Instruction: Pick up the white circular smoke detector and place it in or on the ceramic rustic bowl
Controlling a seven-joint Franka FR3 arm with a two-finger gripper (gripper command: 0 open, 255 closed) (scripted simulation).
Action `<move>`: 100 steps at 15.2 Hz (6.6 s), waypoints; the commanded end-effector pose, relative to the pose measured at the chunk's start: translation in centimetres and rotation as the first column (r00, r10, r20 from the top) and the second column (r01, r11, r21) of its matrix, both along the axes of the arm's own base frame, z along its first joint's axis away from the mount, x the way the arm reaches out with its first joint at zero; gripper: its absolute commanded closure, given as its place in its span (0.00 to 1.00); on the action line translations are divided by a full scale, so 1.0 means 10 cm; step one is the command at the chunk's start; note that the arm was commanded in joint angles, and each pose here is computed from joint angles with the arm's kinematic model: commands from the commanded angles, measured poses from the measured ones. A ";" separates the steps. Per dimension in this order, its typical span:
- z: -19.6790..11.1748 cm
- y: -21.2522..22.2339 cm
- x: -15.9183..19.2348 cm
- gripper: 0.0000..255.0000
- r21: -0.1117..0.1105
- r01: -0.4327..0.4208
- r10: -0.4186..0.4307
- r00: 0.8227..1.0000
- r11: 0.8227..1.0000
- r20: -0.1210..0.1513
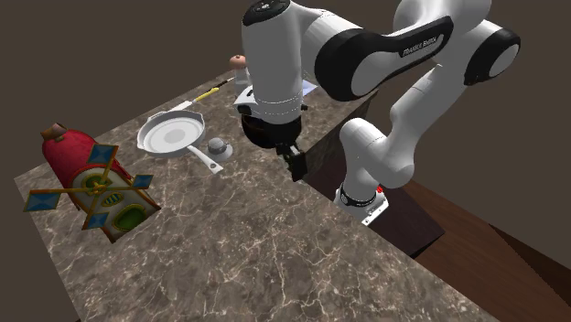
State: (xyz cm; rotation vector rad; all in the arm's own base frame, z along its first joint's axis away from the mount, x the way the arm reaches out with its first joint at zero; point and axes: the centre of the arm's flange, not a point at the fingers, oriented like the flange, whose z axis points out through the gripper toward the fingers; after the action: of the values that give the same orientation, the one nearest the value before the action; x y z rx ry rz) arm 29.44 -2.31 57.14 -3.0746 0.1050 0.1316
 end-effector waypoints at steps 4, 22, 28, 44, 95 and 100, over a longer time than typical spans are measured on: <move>-0.12 -0.33 0.14 0.00 -0.009 -0.001 0.001 1.000 1.000 0.009; -0.71 -2.35 0.98 0.00 -0.064 -0.007 0.011 0.998 0.998 0.066; -0.95 -2.65 1.11 0.00 -0.072 -0.007 0.013 0.997 0.997 0.074; -1.19 -2.65 1.11 1.00 -0.072 -0.007 0.013 0.997 0.997 0.074; 0.85 -2.54 -0.06 1.00 -0.072 -0.007 0.013 0.997 0.997 0.074; 0.93 -2.49 -0.70 1.00 -0.072 -0.007 0.013 0.997 0.997 0.074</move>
State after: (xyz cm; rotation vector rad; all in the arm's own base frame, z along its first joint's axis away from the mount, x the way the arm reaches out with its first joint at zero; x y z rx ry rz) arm 23.87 -27.15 66.34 -3.1475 0.0932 0.0131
